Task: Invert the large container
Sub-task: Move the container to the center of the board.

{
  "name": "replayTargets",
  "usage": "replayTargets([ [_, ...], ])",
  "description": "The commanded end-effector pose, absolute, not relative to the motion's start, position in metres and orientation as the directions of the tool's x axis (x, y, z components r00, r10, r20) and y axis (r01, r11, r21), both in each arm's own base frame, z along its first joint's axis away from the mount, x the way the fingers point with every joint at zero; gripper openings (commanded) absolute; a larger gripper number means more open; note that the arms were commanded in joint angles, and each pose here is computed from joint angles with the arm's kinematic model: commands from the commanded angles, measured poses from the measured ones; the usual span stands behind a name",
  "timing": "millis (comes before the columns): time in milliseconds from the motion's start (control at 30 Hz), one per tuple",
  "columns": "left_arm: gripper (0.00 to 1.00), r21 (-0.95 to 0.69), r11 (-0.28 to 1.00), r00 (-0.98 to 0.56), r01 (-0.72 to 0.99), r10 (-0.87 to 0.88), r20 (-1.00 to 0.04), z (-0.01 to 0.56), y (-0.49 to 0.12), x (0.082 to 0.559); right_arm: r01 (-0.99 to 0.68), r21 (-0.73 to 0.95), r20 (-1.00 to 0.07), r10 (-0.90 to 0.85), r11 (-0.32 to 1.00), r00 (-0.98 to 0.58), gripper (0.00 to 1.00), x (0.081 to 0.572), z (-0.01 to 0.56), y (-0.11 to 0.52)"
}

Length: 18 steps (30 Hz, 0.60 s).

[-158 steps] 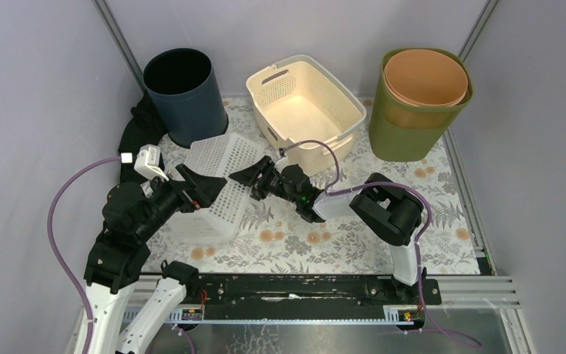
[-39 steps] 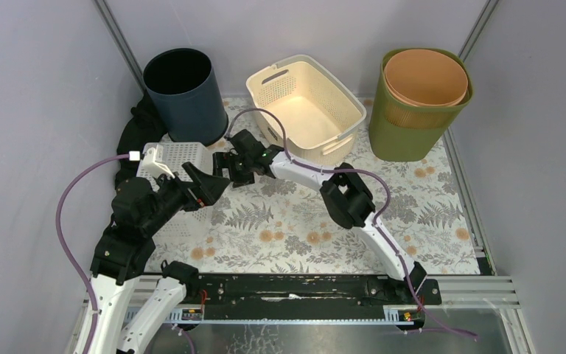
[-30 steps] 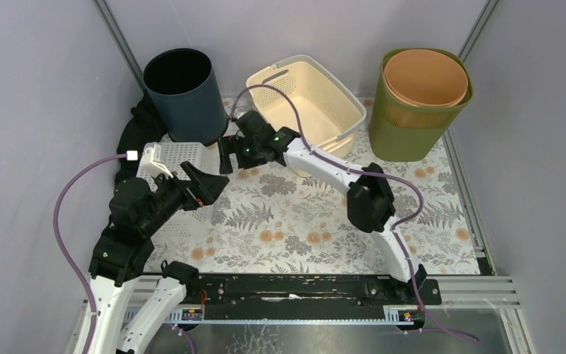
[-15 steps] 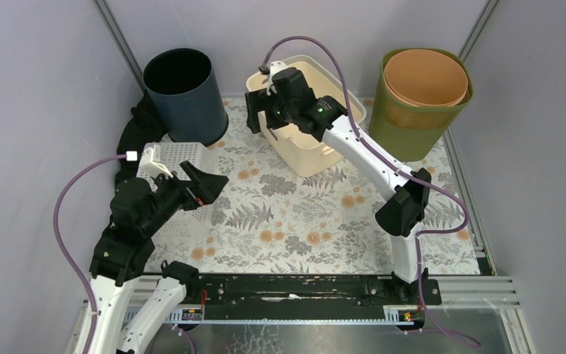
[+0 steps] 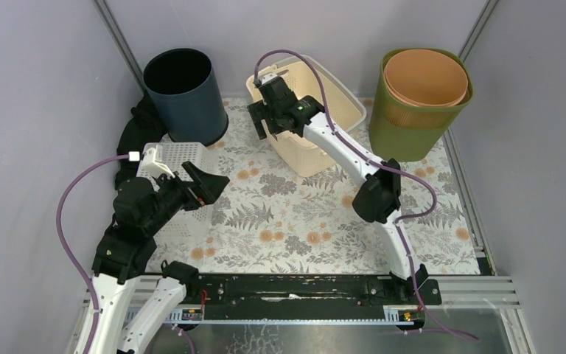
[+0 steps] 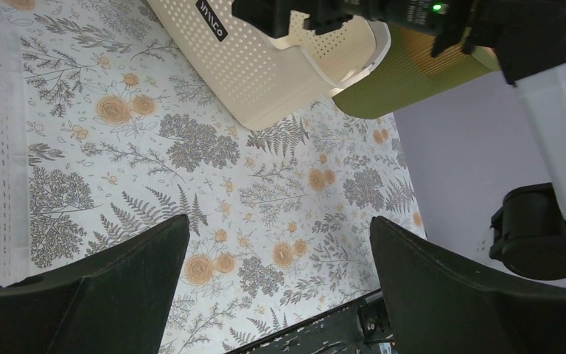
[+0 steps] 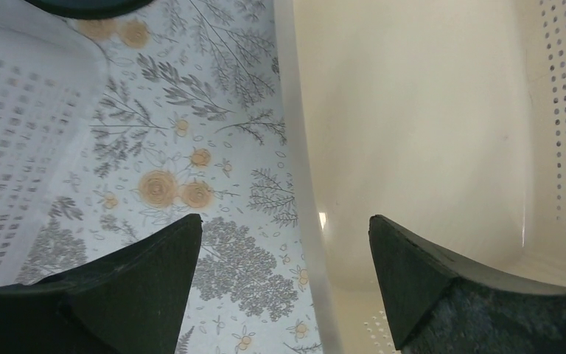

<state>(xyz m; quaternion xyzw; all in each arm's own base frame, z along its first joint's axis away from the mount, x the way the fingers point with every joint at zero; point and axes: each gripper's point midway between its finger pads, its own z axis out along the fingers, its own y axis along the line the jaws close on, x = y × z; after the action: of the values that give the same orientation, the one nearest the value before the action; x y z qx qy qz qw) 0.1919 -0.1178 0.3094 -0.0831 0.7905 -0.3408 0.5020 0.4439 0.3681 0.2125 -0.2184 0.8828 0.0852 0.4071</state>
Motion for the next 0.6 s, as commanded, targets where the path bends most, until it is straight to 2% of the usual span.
replayTargets([
  [0,1.0,-0.624,0.739,-0.442,0.254,-0.485,-0.755,0.322,-0.121,0.195,-0.428,-0.092,-0.745,-0.348,0.899,-0.57,0.89,0.461,0.208,0.35],
  [300,1.0,-0.624,0.737,-0.441,0.259,-0.484,-0.755,0.326,-0.122,0.196,-0.453,-0.076,-0.694,-0.373,0.888,-0.616,0.84,0.468,0.175,0.345],
  [567,1.0,-0.628,0.732,-0.447,0.263,-0.484,-0.752,0.327,-0.123,0.197,-0.477,-0.035,-0.664,-0.377,0.878,-0.645,0.61,0.458,0.159,0.35],
])
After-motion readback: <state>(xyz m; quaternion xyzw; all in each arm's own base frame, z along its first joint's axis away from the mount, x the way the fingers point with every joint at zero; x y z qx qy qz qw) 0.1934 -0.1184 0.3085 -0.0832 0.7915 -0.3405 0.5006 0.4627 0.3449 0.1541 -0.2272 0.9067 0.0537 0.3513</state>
